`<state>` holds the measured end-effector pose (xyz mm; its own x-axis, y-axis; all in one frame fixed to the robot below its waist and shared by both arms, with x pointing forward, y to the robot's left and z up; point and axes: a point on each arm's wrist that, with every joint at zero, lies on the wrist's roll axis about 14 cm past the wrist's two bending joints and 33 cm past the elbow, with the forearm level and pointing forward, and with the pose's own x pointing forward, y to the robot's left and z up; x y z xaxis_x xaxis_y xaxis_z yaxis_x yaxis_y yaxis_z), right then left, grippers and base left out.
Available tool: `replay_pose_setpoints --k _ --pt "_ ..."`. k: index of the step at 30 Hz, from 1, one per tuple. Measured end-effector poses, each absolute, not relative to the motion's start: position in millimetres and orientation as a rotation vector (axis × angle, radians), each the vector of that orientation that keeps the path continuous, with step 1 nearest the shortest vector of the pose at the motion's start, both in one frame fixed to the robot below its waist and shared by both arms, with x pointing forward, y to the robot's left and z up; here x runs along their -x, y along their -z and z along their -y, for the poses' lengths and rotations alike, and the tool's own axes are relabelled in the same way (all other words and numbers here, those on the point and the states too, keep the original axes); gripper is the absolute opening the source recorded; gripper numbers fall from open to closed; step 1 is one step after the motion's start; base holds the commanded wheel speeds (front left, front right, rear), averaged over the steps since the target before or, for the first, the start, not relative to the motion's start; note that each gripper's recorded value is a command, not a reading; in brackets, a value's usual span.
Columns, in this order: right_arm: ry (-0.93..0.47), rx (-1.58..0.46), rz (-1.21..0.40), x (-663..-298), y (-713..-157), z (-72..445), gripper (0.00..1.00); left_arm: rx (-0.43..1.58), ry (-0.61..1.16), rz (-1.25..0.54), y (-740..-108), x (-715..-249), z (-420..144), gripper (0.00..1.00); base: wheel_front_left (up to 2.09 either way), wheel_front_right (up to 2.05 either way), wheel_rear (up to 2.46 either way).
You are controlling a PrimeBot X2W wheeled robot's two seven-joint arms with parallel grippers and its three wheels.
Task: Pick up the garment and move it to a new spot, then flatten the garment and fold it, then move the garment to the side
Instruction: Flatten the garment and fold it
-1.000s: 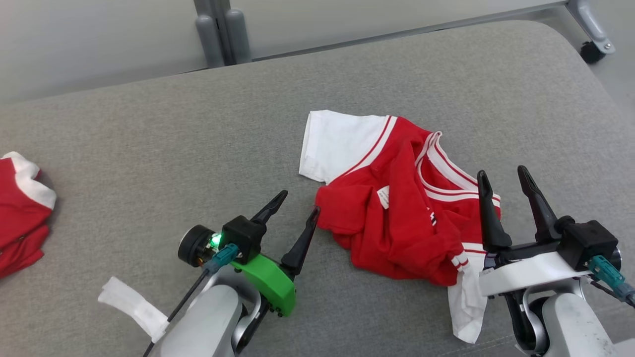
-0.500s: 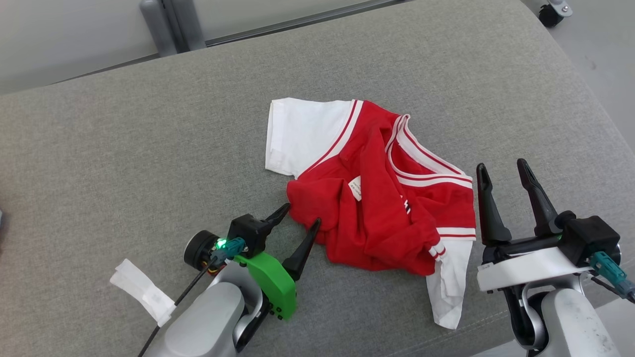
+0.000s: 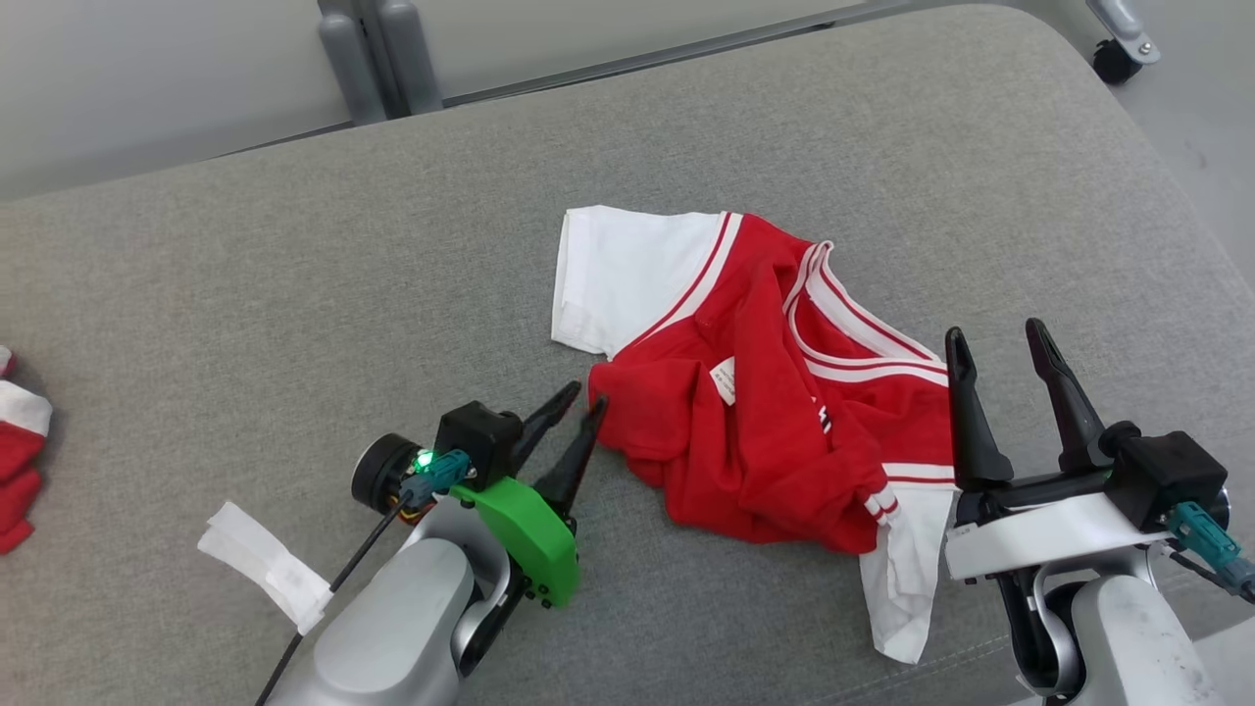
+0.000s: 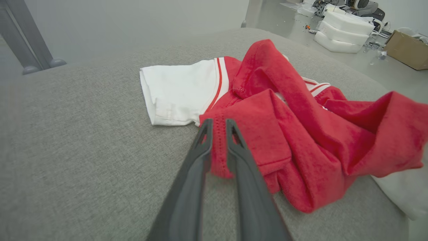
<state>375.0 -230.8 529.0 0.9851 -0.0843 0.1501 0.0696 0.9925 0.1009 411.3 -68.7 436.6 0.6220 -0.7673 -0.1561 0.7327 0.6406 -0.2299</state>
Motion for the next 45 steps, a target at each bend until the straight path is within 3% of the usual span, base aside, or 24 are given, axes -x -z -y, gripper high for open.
replay_pose_setpoints --k 10,20,32,45 --pt "0.048 -0.104 0.167 -377 -532 221 1.0 0.178 0.742 -0.119 -472 -431 38 1.0 0.0 0.0 0.0" --pt "-0.014 -0.119 0.169 -377 -533 201 1.0 0.161 0.398 0.05 -509 -442 -74 1.0 0.0 0.0 0.0" --pt "-0.1 -0.114 0.179 -368 -537 174 1.0 0.109 0.085 0.102 -515 -389 -186 1.0 0.0 0.0 0.0" --pt "-0.142 -0.093 0.161 -356 -532 165 1.0 0.12 0.042 0.074 -503 -354 -199 1.0 0.0 0.0 0.0"
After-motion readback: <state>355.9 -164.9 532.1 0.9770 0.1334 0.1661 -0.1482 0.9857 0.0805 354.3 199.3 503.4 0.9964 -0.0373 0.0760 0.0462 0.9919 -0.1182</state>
